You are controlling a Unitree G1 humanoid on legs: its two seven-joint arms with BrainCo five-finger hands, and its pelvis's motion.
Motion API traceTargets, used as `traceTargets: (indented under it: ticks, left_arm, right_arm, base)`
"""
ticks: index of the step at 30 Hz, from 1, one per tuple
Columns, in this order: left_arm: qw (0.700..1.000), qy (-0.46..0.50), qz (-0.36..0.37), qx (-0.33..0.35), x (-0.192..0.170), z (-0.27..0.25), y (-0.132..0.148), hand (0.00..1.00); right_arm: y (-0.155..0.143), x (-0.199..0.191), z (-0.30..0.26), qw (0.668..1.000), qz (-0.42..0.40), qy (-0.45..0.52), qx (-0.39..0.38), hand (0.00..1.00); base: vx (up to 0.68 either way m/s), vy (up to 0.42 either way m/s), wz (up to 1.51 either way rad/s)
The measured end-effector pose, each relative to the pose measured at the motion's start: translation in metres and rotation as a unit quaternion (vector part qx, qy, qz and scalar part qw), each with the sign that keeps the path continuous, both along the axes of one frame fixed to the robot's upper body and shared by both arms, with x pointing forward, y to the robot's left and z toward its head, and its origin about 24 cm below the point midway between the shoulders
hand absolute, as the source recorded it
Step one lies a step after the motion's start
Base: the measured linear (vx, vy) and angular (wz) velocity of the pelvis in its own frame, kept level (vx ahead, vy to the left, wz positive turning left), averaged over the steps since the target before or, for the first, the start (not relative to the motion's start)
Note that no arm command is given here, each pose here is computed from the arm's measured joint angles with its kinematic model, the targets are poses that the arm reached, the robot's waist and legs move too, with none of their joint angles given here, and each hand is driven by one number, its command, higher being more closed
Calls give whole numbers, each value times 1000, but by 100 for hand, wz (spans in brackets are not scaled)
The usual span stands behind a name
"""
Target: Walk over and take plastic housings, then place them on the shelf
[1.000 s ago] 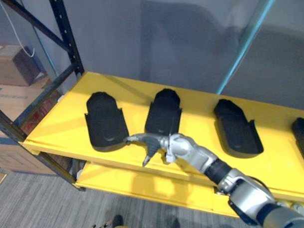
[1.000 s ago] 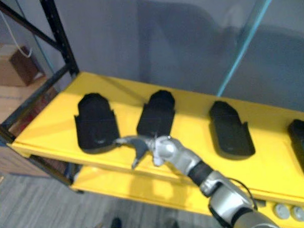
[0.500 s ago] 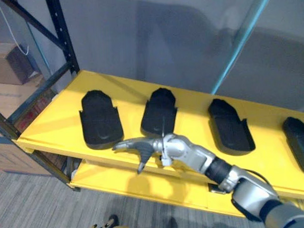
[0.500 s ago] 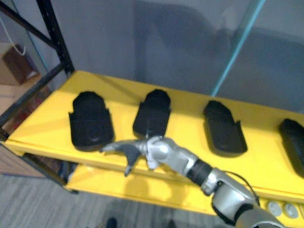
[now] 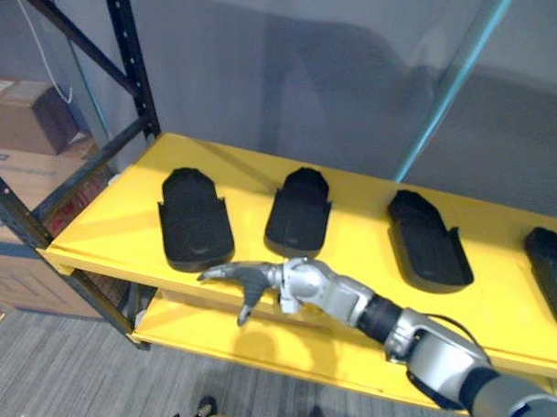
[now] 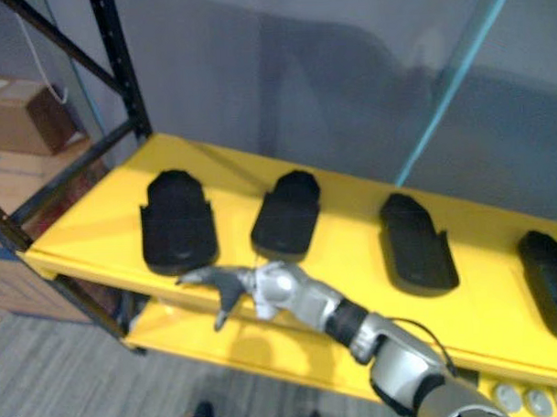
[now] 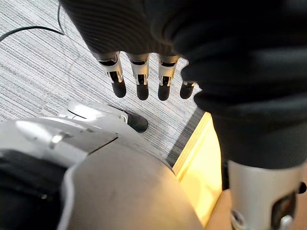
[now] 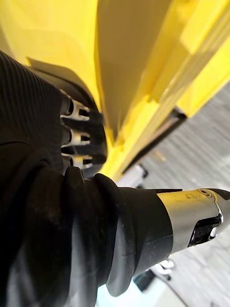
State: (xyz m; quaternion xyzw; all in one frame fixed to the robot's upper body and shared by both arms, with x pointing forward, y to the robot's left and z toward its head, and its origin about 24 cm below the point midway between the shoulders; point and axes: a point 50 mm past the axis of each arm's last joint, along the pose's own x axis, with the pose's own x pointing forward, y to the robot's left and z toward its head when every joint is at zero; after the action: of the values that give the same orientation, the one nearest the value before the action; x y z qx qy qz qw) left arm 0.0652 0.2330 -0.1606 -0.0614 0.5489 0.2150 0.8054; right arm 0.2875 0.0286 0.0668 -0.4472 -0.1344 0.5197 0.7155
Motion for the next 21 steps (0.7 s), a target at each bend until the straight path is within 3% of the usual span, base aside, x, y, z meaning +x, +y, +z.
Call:
traceTargets:
  ticks: [11, 21]
  left_arm:
    - [1000, 7, 6, -2, -9, -1, -2, 0]
    - [1000, -15, 7, -2, -4, 0, -5, 0]
  right_arm:
    - [-4, 22, 5, 992, -113, -33, 37, 0]
    - [3, 22, 14, 991, -102, -47, 69, 0]
  base:
    - [3, -5, 2]
    - [0, 0, 0]
